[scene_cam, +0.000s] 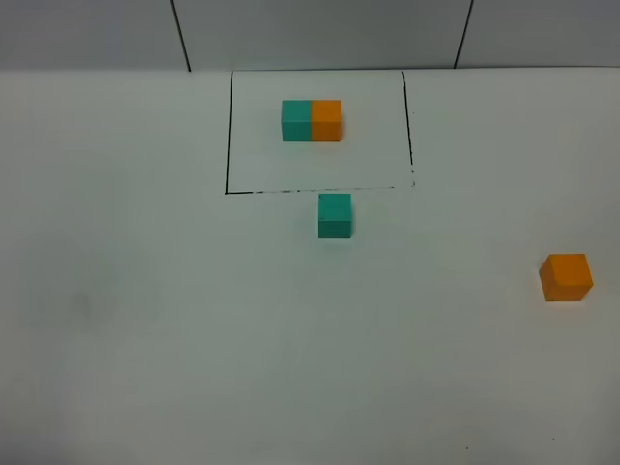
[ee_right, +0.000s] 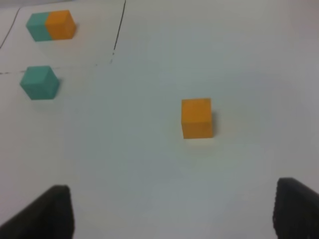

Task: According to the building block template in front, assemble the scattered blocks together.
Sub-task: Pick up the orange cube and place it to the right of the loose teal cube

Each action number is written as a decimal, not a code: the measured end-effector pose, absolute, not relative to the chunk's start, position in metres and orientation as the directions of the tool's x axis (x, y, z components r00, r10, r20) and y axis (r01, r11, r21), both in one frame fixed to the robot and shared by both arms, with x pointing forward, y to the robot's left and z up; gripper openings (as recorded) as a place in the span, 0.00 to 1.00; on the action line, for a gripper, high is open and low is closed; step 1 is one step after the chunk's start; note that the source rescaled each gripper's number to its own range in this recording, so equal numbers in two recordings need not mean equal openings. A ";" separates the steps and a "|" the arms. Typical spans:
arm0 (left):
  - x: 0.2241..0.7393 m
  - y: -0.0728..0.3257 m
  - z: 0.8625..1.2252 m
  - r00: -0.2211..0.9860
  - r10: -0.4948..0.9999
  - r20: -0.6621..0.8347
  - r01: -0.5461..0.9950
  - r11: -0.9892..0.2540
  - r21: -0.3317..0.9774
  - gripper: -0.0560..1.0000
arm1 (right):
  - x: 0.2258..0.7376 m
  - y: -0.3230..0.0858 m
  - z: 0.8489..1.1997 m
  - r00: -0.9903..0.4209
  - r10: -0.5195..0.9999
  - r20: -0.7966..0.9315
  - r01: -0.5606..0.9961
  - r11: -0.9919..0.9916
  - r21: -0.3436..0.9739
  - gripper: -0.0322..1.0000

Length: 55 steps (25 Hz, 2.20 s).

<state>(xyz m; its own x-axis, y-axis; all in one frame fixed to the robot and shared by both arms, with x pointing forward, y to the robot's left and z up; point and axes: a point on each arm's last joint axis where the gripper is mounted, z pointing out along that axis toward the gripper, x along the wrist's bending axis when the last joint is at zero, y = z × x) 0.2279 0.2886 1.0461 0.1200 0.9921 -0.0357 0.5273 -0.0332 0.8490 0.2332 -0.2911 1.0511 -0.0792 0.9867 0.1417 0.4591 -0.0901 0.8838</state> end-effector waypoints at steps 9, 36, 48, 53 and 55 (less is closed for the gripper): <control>0.228 0.289 1.046 0.120 0.992 -0.036 0.527 -0.033 0.849 0.70 | 0.233 -0.291 1.051 -0.080 0.987 0.142 0.459 -0.091 0.884 0.67; 0.228 0.289 1.046 0.120 0.992 -0.036 0.527 -0.033 0.849 0.70 | 0.348 -0.282 1.051 -0.003 0.982 0.188 0.772 -0.117 0.624 0.67; 0.228 0.289 1.046 0.120 0.992 -0.036 0.527 -0.033 0.849 0.70 | 0.513 -0.277 0.963 -0.053 0.996 0.076 0.966 0.032 0.257 0.67; 0.228 0.289 1.046 0.120 0.992 -0.036 0.527 -0.033 0.849 0.70 | 0.531 -0.277 0.948 -0.061 0.996 0.061 0.972 0.045 0.232 0.67; 0.228 0.289 1.046 0.120 0.992 -0.036 0.527 -0.033 0.849 0.70 | 0.537 -0.276 0.946 -0.062 0.996 0.061 0.972 0.046 0.232 0.67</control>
<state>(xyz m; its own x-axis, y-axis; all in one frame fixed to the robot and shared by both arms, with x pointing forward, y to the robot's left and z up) 0.2279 0.2886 1.0461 0.1200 0.9921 -0.0357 0.5274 -0.0332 0.8490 0.5368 -0.2765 0.9461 -0.0617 0.9963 0.0606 0.9717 0.0461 0.2319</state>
